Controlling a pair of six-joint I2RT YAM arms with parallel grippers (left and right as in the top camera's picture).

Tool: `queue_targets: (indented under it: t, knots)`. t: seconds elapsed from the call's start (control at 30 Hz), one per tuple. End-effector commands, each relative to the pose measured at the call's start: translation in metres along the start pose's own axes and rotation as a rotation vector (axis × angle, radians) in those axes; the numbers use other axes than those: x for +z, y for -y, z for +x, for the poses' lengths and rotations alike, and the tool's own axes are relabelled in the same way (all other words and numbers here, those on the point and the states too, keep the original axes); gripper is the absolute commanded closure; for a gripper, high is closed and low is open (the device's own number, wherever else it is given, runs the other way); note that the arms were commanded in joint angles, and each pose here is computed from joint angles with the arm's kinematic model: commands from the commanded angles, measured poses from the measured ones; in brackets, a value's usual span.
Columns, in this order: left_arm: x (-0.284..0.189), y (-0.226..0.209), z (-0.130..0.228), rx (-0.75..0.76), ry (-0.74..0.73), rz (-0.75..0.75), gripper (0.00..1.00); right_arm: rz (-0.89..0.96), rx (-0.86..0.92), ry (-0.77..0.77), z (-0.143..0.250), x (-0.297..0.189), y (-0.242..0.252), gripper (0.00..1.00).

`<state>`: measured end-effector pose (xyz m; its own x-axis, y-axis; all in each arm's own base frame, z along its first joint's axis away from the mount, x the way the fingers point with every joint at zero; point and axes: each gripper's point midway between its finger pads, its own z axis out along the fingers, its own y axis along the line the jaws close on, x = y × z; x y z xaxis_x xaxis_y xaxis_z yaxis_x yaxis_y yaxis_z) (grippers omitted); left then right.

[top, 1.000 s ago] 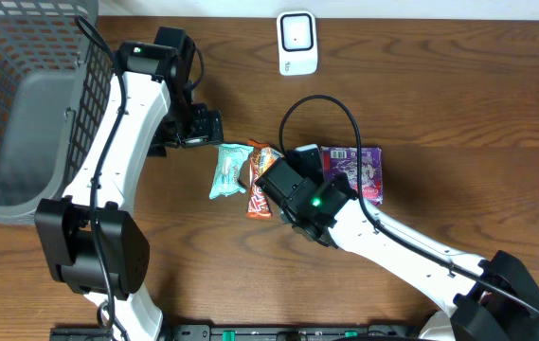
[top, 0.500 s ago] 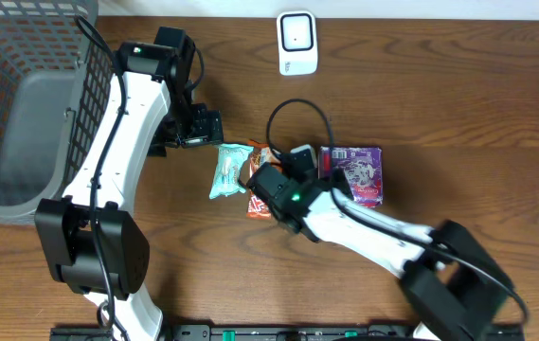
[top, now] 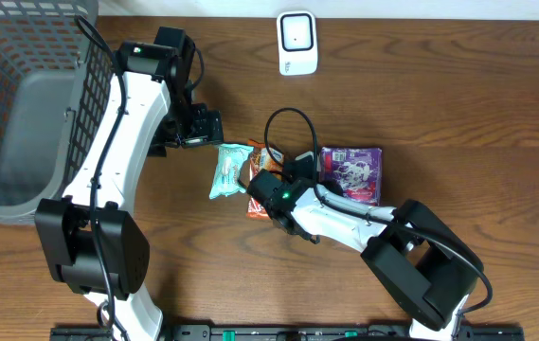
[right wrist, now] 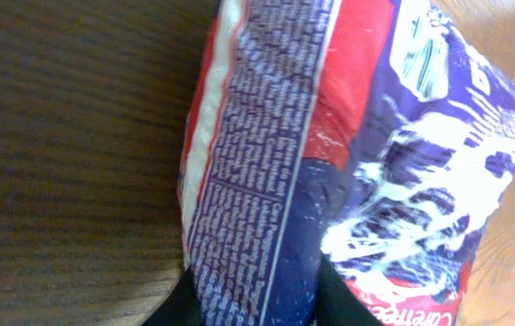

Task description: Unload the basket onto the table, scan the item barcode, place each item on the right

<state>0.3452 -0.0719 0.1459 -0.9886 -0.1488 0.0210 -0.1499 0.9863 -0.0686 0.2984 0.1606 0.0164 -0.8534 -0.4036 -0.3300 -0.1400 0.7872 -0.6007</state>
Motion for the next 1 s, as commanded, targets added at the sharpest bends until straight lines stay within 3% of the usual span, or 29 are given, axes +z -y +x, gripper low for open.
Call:
queue_targets:
  t: [0.0, 0.27, 0.57, 0.8, 0.97]
  knots:
    - [-0.002, -0.004, 0.0, 0.006, 0.007, -0.011, 0.02, -0.111, 0.076, -0.078, 0.011, -0.001, -0.016, 0.96]
    - [-0.002, -0.004, 0.0, 0.006, 0.007, -0.011, 0.02, -0.284, 0.271, -0.075, -0.031, -0.036, 0.022, 0.99]
    - [-0.002, -0.004, 0.0, 0.006, 0.007, -0.011, 0.02, -0.848, 0.442, -0.036, -0.071, -0.082, 0.077, 0.99]
    - [-0.002, -0.004, 0.0, 0.006, 0.007, -0.011, 0.02, -1.292, 0.526, -0.025, -0.076, -0.098, 0.103, 0.99]
    - [-0.002, -0.003, 0.0, 0.006, 0.007, -0.01, 0.02, -1.546, 0.581, -0.054, -0.065, -0.096, 0.096, 0.99]
